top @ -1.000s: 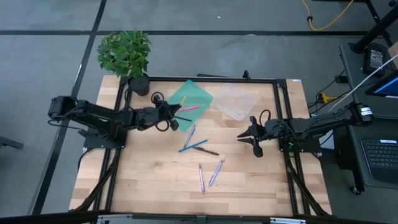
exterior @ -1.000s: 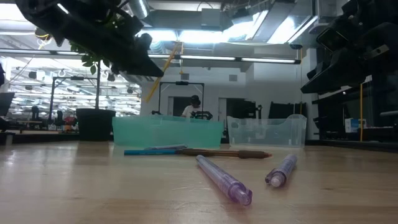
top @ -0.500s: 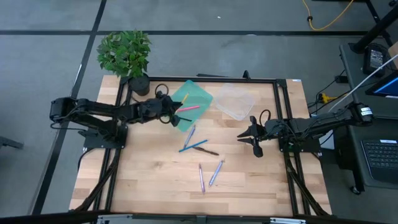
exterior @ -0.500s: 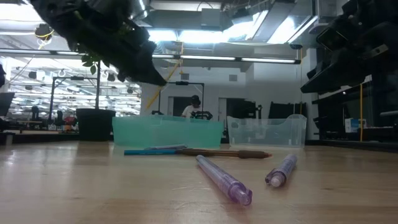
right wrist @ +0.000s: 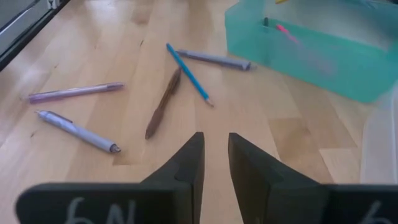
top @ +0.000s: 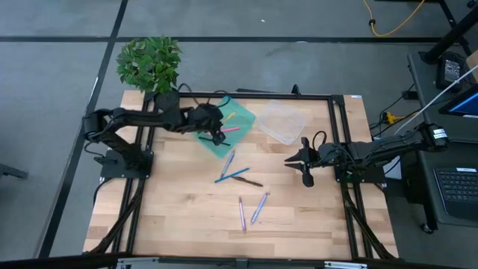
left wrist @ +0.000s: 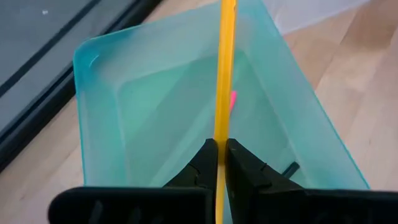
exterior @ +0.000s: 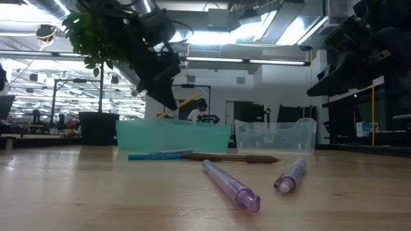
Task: Sort pens & pencils
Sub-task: Put the yellow pencil into the blue bin
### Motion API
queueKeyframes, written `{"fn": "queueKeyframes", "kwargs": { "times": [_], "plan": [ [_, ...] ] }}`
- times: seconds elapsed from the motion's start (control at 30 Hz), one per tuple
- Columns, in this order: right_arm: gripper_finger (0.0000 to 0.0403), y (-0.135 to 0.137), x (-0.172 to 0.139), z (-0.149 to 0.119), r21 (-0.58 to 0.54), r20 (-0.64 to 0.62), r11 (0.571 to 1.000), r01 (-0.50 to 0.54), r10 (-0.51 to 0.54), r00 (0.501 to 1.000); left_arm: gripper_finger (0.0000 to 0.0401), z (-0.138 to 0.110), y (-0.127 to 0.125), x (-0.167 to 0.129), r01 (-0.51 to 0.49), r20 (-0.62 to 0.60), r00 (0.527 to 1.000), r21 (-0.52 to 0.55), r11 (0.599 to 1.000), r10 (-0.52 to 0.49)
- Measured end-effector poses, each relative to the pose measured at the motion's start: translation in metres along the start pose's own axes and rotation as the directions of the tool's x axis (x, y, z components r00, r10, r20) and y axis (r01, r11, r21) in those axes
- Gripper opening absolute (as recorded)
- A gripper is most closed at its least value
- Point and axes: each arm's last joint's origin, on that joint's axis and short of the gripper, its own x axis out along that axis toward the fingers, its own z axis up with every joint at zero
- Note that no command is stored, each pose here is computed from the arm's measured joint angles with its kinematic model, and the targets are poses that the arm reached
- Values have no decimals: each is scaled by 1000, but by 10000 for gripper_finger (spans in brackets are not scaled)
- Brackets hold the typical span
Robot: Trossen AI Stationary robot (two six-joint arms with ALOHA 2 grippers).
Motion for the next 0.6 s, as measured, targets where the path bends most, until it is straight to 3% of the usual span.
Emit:
{"fn": "queueKeyframes", "kwargs": {
  "times": [0.3, 0.6],
  "plan": [
    [75, 0, 0, -2, -4, -16, 1000, 2, -2, 1000, 11, 21, -1, 4, -6, -167, 986, 55, 998, 15],
    [75, 0, 0, -2, -2, -17, 1000, 2, -2, 1000, 11, 14, -1, 32, 43, -289, 957, 61, 997, -24]
  ]
}}
